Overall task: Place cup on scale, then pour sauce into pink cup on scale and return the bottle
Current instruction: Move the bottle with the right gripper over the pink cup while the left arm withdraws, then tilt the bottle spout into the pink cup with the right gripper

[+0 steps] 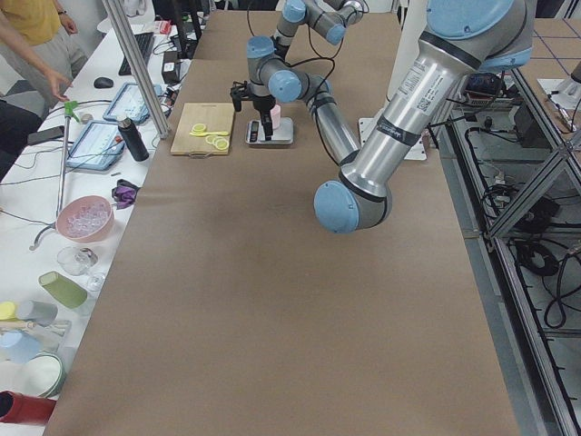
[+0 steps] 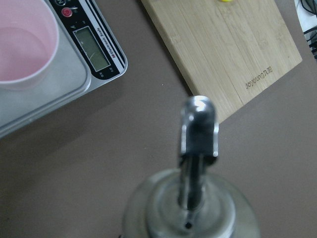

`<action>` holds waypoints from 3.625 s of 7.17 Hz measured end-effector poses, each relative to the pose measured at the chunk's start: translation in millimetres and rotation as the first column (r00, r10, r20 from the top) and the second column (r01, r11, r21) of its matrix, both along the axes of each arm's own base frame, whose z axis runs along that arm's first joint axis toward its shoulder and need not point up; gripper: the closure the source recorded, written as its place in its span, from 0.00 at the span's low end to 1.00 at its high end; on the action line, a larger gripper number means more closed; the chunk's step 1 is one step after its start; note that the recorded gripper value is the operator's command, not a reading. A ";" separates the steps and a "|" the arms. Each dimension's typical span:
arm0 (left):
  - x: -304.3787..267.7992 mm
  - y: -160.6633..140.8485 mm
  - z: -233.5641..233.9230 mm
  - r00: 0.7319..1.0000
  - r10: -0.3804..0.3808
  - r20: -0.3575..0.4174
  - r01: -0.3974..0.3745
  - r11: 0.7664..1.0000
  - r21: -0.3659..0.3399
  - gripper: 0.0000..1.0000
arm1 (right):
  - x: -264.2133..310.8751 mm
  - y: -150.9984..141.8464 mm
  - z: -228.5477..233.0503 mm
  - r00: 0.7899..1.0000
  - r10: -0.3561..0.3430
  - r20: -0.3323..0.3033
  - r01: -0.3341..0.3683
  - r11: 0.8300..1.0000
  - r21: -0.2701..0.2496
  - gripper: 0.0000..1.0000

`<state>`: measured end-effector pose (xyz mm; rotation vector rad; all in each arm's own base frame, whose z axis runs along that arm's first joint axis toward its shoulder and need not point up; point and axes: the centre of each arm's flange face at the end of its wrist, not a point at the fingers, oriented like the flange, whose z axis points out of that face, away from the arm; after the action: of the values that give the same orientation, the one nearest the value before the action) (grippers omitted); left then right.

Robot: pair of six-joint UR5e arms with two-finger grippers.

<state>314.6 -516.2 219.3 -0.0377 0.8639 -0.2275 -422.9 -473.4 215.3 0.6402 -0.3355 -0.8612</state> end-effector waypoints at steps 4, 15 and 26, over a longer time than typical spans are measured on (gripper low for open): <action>-119.7 -26.7 93.1 0.993 0.058 0.103 -0.072 0.989 0.131 0.02 | -52.5 -6.1 -21.7 0.996 0.000 -0.090 0.000 1.000 -0.003 0.56; -306.9 9.5 341.7 0.964 0.217 0.151 -0.249 0.938 0.239 0.02 | -78.2 62.0 -13.1 0.949 -0.033 -0.313 0.051 0.998 0.047 0.55; -331.8 33.5 385.9 0.973 0.211 0.094 -0.224 0.960 0.167 0.02 | -113.4 12.4 -16.9 0.917 -0.003 -0.398 0.002 1.000 -0.003 0.55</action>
<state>-17.2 -482.7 605.2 0.0416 0.7948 0.0547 -536.3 -461.0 198.3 0.4465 0.0319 -0.9700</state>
